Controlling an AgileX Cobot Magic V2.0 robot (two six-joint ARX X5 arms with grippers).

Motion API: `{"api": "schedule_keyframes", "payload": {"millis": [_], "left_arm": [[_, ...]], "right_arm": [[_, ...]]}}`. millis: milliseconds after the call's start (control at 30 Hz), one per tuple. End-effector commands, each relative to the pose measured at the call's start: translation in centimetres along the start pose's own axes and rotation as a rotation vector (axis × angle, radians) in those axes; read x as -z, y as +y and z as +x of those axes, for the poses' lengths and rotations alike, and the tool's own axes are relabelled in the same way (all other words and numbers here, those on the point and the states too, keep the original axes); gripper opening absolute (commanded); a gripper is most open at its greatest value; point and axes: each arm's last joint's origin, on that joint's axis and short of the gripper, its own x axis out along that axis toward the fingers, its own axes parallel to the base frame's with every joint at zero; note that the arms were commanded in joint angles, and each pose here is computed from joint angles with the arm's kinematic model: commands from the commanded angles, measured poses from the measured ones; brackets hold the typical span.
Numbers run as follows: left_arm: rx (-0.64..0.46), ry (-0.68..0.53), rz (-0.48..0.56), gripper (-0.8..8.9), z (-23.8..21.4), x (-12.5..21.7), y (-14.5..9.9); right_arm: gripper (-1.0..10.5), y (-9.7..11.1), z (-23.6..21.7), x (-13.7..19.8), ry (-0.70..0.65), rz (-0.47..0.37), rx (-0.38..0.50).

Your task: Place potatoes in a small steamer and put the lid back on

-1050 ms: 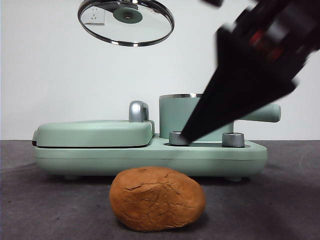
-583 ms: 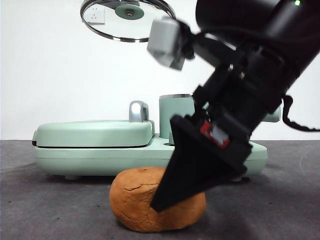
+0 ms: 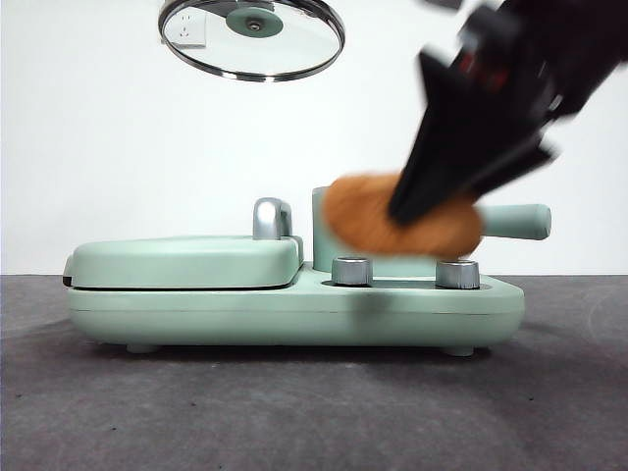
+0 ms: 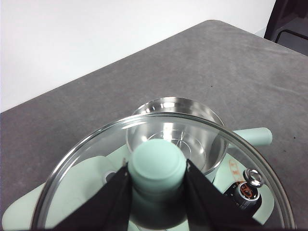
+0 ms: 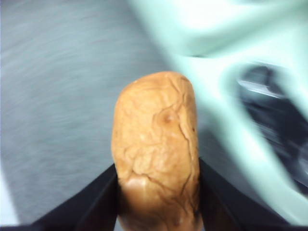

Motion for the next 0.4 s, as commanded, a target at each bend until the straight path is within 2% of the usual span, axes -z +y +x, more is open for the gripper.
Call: {"api": "schedule_keyframes", "payload": {"millis": [33, 200, 400], "left_arm": [[-0.002, -0.059, 0.003, 0.11, -0.6, -1.0, -0.1], [-0.002, -0.059, 0.003, 0.11, -0.6, -1.0, -0.1], [-0.002, -0.059, 0.003, 0.11, -0.6, -1.0, -0.1]], "right_arm": [[1.3, -0.9, -2.6, -2.0, 0.021, 0.118, 0.057], [1.3, -3.3, -5.6, -5.5, 0.032, 0.193, 0.127], [1.3, -7.0, -5.5, -9.3, -0.007, 0.244, 0.189]]}}
